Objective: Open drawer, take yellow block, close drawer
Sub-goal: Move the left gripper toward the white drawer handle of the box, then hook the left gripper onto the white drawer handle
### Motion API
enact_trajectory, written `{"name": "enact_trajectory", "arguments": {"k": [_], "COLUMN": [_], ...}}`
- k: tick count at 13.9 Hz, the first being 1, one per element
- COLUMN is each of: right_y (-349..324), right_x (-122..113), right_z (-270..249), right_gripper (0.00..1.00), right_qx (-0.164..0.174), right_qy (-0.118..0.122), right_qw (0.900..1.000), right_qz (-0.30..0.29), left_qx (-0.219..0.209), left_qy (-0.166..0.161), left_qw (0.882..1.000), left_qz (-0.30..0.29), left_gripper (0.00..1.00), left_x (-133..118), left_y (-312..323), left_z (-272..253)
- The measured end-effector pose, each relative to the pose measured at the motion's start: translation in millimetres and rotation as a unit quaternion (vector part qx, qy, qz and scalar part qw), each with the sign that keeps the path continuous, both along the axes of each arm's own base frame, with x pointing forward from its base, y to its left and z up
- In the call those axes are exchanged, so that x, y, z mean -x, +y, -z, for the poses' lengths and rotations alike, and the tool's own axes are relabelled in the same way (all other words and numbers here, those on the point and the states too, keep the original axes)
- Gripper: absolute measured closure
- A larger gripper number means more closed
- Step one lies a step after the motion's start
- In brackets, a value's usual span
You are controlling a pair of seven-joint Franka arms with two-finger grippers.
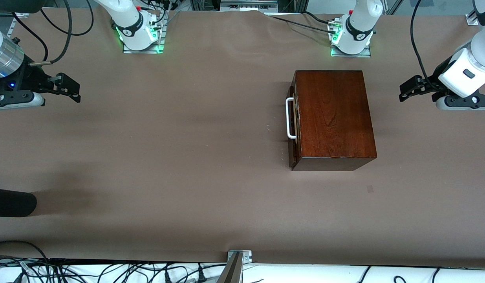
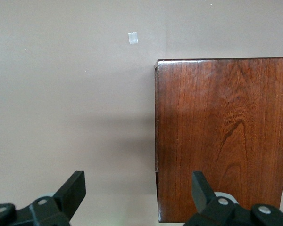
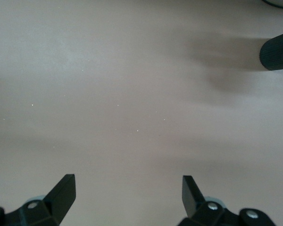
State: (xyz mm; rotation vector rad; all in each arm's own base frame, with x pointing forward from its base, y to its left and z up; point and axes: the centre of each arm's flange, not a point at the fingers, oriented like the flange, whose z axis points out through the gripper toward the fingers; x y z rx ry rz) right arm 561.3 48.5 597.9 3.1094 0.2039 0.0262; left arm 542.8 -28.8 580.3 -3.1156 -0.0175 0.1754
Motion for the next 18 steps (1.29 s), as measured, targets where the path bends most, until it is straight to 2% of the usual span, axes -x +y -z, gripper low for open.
{"name": "enact_trajectory", "arguments": {"k": [4,9,12,15,18], "right_y": [0.0,1.0,1.6,2.3,3.8], "right_x": [0.0,0.1,0.1,0.2,0.4], "right_z": [0.0,0.0,0.0,0.0,-0.1], "right_gripper": [0.0,0.0,0.0,0.0,0.0], "right_qx": [0.0,0.0,0.0,0.0,0.0], "right_qy": [0.0,0.0,0.0,0.0,0.0], "right_qw": [1.0,1.0,1.0,1.0,1.0], "right_qz": [0.0,-0.001,-0.001,-0.002,-0.003], "left_qx": [0.0,-0.003,-0.002,-0.003,0.002], "left_qy": [0.004,0.025,0.025,0.027,0.0], "left_qw": [1.0,0.999,0.999,0.996,0.996], "left_qz": [0.003,0.027,0.048,0.088,0.084], "left_gripper": [0.0,0.0,0.0,0.0,0.0], "left_x": [0.6,0.2,2.1,8.9,3.9], "left_y": [-3.2,-30.9,-50.0,-96.6,-173.1], "left_z": [1.2,14.1,10.6,13.7,39.6]}}
